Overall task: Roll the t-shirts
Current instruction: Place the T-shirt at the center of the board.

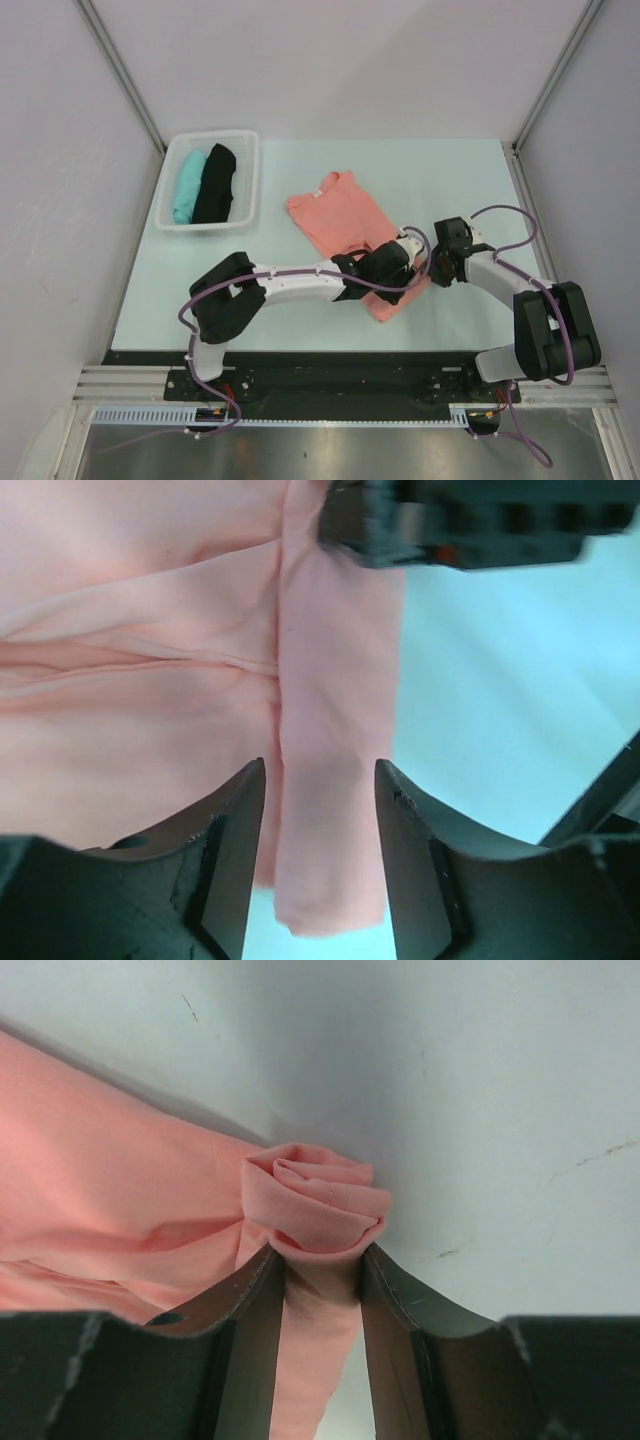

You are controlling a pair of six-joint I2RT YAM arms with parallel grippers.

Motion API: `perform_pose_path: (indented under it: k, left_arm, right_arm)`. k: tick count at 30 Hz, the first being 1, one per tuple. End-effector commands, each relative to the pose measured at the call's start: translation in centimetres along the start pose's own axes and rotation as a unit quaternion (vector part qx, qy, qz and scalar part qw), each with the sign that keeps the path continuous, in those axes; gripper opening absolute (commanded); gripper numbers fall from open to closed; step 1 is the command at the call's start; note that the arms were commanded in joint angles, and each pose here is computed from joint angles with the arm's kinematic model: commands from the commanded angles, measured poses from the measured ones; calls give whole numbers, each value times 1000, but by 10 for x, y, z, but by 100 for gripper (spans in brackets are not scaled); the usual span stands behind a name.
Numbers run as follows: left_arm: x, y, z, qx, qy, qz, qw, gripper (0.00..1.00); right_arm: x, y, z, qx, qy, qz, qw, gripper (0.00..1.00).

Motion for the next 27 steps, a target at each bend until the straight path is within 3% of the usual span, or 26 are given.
perform_pose_path:
  k: [1,16,23,27]
  left_arm:
    - [-11,-34,-12,-37,60,-43,997,54]
    - [-20,-21,40,-4,177,-137,974,68]
    - [-10,-9,55,0,197,-162,967,68]
    - [5,-2,57,2,233,-215,948,58]
  right_arm:
    - [0,3,-8,-11,5,20,1000,39]
    - [1,3,-8,-8,3,23,1000,40]
    - [1,2,-10,-10,4,23,1000,40]
    - [0,2,-11,-11,5,24,1000,41]
Point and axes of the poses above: each gripper's point midway between its finger pads, its own y axis out along the fingers, its own x axis along the line the jaws close on, z = x × y, the point moved 1 cm from there along -y, back along the fingers, and after that the axes turned 7 degrees about -y, right-handed, at the moved point
